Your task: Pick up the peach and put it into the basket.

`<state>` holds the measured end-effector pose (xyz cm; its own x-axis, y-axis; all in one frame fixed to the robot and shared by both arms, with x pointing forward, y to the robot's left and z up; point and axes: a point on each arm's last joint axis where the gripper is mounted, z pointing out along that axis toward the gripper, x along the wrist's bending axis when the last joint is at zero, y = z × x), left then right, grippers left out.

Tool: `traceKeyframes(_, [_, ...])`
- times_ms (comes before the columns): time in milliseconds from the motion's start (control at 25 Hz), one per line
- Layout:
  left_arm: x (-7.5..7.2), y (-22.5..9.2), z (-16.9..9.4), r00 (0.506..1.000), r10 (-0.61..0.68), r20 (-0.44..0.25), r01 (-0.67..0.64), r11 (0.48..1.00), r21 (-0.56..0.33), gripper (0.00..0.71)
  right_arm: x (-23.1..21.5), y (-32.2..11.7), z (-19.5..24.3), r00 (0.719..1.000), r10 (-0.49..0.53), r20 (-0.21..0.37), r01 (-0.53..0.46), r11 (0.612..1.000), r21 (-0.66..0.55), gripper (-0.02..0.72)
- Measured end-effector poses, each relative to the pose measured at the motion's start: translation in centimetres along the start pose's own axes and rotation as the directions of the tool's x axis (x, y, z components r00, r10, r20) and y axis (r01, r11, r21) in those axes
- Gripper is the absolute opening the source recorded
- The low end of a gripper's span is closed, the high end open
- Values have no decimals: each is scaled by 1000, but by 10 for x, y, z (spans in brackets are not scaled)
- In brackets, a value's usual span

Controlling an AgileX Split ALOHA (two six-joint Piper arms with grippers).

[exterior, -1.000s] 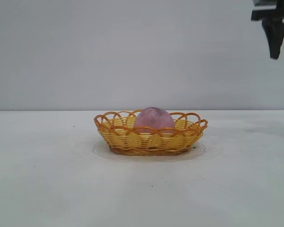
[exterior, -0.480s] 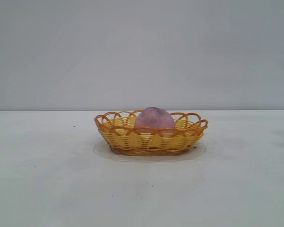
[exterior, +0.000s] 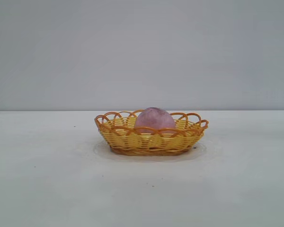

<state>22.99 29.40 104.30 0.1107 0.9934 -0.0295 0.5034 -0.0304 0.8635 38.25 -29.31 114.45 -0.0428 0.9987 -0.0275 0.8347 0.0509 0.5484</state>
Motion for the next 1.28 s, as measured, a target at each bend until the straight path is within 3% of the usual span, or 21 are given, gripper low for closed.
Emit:
traceKeyframes(320, [0,0,0,1000,0,0,0,1000,0,339,1,-90,-2,1000,6,-13,-7,991,-137,457])
traceKeyframes(640, [0,0,0,1000,0,0,0,1000,0,339,2,-153,15,1000,10,-16,-13,973,-229,457])
traceKeyframes(960, [0,0,0,1000,-13,-22,13,1000,-1,339,2,-183,2,1000,13,-18,-19,907,-422,457])
traceKeyframes(1280, [-1,0,0,997,-36,-62,36,999,-3,339,2,-184,1,1000,12,-21,-19,904,-428,457])
